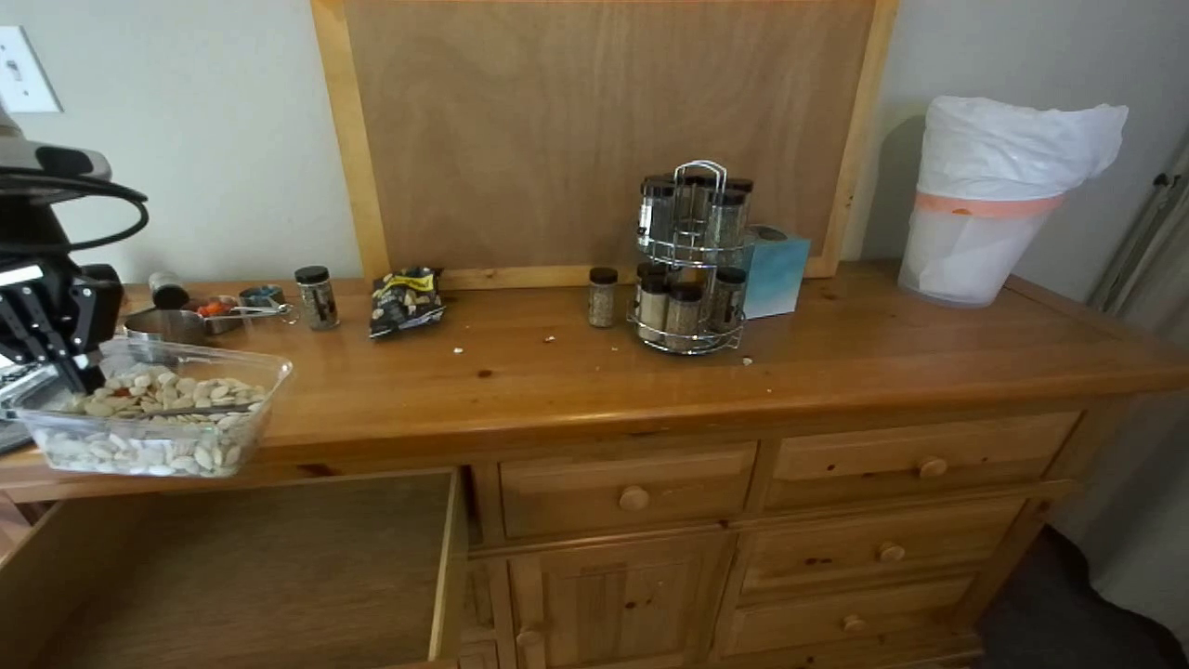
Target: Put the clear container in the open drawer.
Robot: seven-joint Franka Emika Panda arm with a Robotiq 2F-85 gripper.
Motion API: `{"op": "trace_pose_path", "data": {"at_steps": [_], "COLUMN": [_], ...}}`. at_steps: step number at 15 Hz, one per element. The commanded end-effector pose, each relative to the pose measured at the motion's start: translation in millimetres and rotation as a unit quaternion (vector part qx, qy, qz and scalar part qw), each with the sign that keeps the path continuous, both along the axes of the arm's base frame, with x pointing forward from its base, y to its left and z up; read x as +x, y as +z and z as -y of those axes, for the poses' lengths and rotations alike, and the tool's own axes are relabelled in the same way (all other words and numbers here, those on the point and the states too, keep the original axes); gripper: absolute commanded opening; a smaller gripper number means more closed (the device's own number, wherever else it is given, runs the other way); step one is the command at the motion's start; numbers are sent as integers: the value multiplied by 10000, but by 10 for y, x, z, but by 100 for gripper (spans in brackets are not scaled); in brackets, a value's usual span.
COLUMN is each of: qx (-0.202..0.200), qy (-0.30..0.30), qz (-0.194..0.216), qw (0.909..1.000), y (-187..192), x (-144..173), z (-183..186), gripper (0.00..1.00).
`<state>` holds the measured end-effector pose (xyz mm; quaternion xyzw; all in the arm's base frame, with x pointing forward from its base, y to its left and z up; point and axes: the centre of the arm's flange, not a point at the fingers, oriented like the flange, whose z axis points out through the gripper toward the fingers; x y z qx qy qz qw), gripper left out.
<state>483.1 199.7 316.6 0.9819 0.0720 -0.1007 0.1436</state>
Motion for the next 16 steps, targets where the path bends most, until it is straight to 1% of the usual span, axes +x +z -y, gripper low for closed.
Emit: {"op": "trace_pose_path", "data": {"at_steps": [1, 4, 7, 12, 16], "qx": [-355, -552, -626, -725, -575], "qy": [-84, -142, -154, -31, 94], "qz": [20, 3, 58, 340, 452], "qw": [9993, 9984, 9979, 9968, 9973], "y": [162, 136, -55, -530, -1003], "x": [-206, -366, -473, -500, -578], "z": [-105, -208, -246, -175, -169], "gripper": [3, 3, 3, 3, 3]}}
